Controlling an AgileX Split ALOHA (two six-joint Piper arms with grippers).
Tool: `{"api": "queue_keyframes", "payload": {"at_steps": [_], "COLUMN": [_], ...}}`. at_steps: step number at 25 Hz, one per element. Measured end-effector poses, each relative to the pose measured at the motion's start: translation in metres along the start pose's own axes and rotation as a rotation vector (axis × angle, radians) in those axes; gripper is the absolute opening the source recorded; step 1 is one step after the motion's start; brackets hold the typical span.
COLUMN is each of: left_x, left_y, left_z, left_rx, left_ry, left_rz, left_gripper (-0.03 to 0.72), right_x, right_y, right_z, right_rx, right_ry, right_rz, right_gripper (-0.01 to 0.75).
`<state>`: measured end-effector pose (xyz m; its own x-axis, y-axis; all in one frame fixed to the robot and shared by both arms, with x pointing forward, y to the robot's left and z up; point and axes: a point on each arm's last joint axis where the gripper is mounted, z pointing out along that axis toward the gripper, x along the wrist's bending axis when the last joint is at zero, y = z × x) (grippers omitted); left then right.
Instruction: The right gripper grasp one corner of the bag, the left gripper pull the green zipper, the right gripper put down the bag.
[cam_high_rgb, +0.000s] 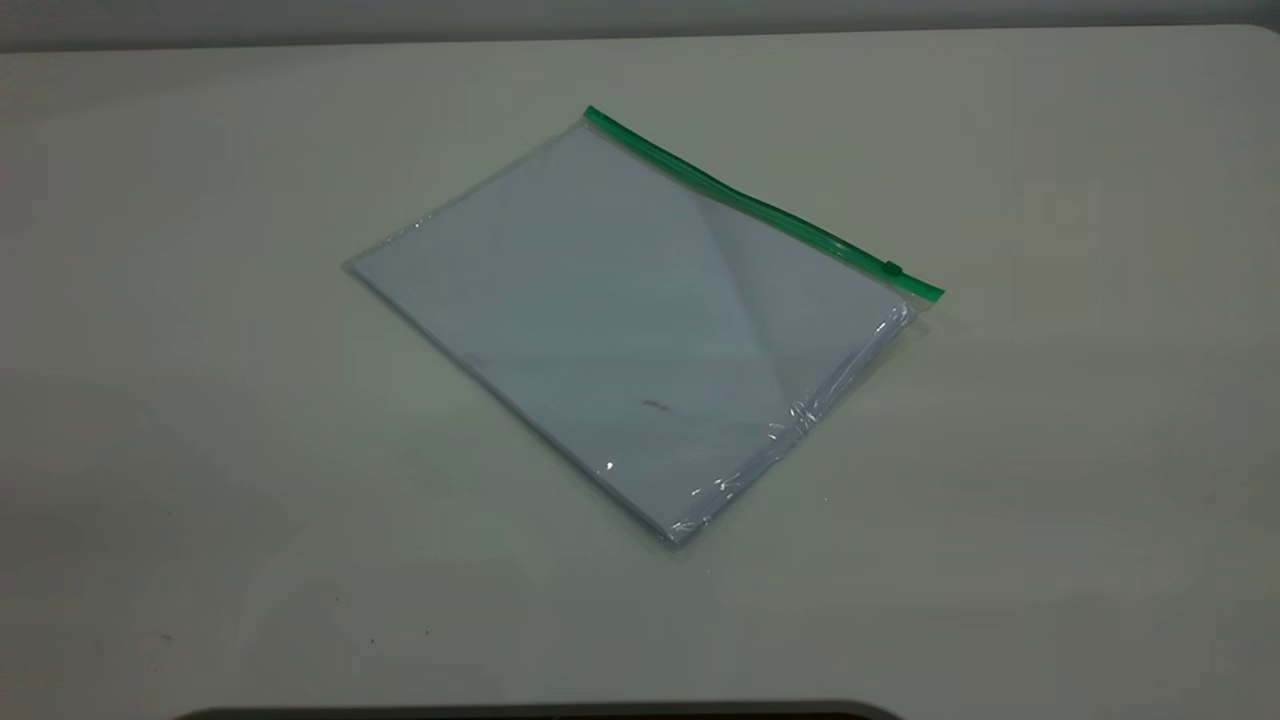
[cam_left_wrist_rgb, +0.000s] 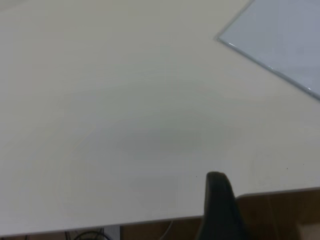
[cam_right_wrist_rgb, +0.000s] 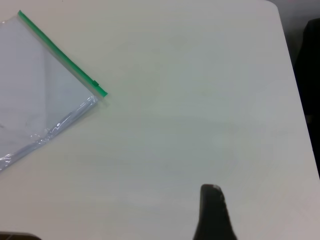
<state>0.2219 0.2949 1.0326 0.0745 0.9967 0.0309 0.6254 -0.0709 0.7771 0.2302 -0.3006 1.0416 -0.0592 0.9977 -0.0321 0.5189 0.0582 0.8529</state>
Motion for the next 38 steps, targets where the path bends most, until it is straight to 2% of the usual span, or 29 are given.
{"api": "queue_keyframes", "payload": {"at_steps": [34, 38], "left_x": [0.0, 0.002], "left_y": [0.0, 0.023], "left_z": [0.0, -0.007], "left_rx": [-0.001, 0.011], "left_ry": [0.0, 0.002], "left_rz": [-0.021, -0.063], "left_gripper": [0.555, 0.555], "right_x": [0.0, 0.0], "right_y": [0.0, 0.007], "right_z": [0.0, -0.006], "right_rx": [0.0, -0.027], "right_ry": [0.0, 0.005], "right_rz": [0.0, 0.044], "right_gripper": [0.556, 0.556]}}
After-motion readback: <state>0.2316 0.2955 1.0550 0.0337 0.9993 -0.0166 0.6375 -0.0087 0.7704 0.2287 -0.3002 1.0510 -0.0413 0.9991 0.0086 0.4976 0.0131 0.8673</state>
